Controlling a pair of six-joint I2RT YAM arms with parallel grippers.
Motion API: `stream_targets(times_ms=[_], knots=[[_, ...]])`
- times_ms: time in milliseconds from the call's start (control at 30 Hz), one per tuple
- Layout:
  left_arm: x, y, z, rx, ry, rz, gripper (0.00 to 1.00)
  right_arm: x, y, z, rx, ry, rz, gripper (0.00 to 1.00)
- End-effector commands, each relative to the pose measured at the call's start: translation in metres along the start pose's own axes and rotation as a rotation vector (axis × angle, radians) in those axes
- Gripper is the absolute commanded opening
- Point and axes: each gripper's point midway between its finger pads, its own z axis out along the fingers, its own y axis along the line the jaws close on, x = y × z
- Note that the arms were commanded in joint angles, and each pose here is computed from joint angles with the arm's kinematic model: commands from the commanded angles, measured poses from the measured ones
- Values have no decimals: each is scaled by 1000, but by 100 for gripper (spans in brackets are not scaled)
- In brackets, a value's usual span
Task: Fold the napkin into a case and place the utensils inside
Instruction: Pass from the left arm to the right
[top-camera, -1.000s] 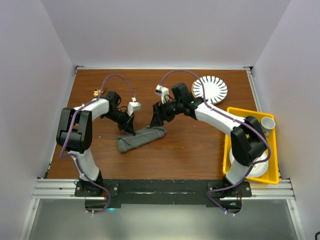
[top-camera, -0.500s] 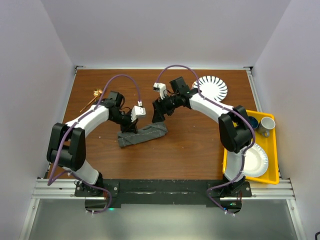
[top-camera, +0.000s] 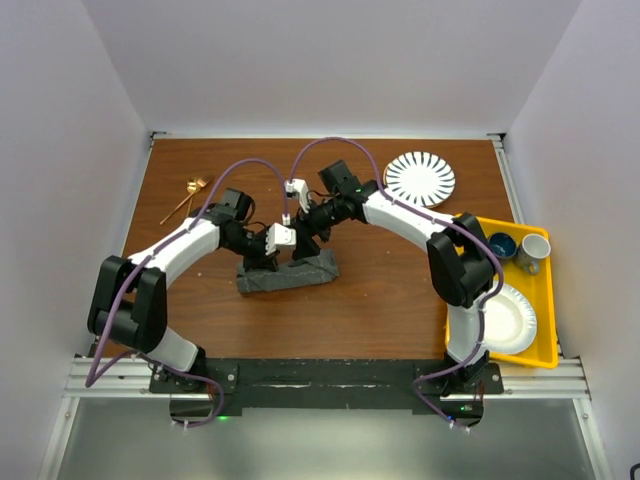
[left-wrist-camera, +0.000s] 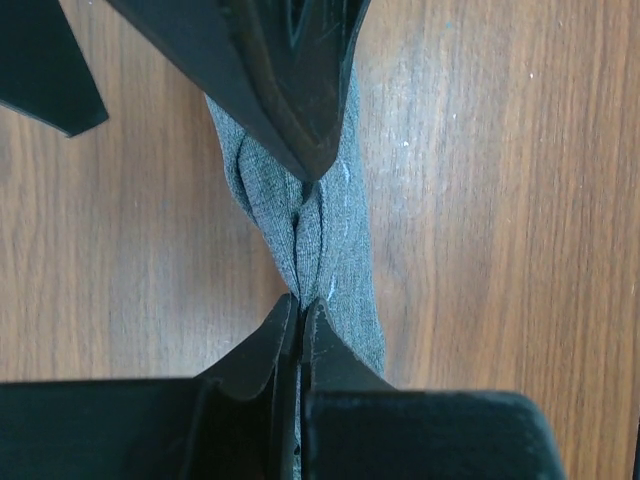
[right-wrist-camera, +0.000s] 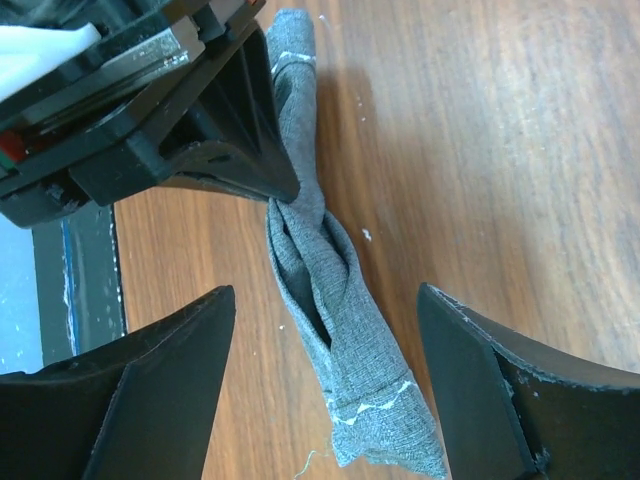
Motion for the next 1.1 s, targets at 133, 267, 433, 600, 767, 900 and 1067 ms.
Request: stream_targets(times_ms=[133,267,433,600,767,900,1067], knots=[[-18,3,-6,-47,-52,101,0,2,28,13,-128,-33,15,76],[-16,-1,-7,-42,-52,128,0,-1,30,4,-105,-91,-67,77],[-15,-2,-7,-46,-55,156,0,6,20,-4,-81,-123,-137,78],[-18,-1,-7,-50,-69,177,0,12,16,-5,-66,-104,-194,79],[-20,-1,-6,-47,-82,191,0,9,11,0,-49,-100,-181,78],[-22,-1,-6,-47,-93,204,0,6,10,7,-53,-105,-176,77],[-24,-1,-7,-49,-99,213,0,10,11,17,-69,-93,-154,77]])
